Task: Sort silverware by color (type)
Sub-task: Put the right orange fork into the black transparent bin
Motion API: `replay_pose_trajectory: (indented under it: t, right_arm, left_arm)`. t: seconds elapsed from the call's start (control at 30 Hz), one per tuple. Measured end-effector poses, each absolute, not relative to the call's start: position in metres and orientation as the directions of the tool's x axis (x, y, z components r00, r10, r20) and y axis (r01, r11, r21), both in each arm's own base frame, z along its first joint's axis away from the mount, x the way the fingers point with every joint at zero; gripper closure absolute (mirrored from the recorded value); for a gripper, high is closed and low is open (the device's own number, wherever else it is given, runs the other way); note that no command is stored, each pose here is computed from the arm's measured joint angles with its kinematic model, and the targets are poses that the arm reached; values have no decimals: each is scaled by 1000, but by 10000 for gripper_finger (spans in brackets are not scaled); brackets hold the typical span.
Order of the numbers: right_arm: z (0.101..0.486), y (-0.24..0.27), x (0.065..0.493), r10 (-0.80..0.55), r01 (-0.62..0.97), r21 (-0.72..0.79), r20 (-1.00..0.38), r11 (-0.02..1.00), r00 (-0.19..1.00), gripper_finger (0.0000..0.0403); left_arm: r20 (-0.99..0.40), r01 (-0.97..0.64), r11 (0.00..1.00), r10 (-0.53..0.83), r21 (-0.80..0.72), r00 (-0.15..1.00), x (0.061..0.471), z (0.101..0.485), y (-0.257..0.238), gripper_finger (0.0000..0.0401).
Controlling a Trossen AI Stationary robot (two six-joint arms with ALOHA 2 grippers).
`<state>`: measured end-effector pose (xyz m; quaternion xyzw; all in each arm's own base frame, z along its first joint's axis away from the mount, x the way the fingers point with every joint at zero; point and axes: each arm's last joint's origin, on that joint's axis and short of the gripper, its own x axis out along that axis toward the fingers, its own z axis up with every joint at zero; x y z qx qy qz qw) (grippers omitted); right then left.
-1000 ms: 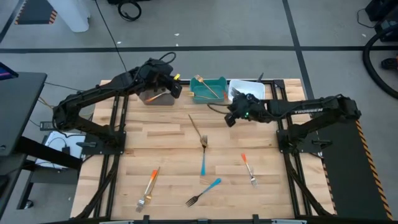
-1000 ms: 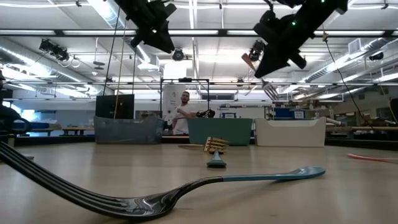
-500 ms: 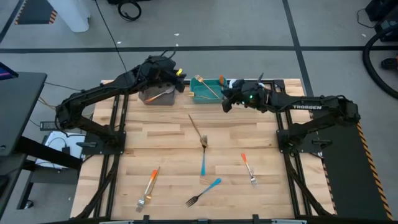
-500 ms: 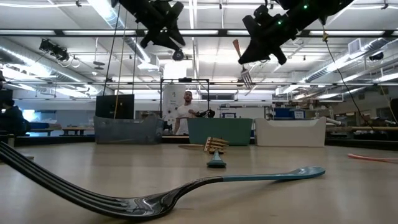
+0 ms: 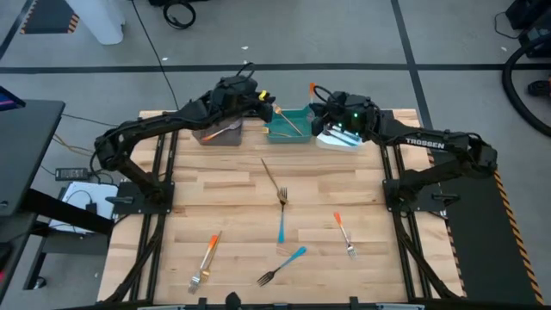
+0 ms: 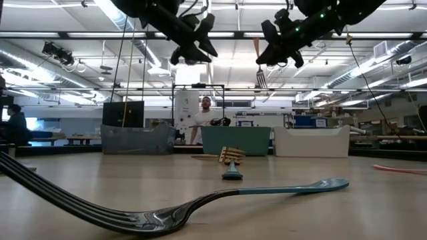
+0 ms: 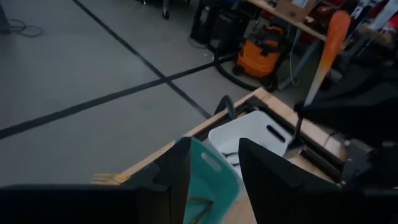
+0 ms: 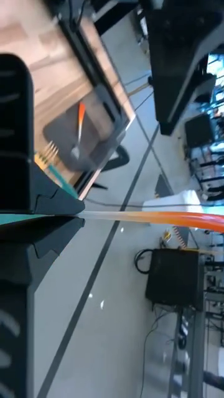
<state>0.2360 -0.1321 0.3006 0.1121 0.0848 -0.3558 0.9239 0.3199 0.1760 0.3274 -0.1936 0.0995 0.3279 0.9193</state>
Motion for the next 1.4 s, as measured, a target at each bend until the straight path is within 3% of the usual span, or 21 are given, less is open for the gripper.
replay_pose_trajectory:
  t: [0.6,0.97,1.4]
  right_arm:
    - [298,-152,224,-649,696,165,-264,699,714,395]
    - [292,-166,256,-641,624,351,-81,699,763,395]
    - [297,-171,288,-604,611,332,-137,719,785,395]
  left_arm:
    - [-295,-557,732,474,-392,830,333,298,210,259]
    - [-203,-421,772,370,-475,907,320,306,231,259]
    - [-174,-354,799,308,-487,935,322,309,229,259]
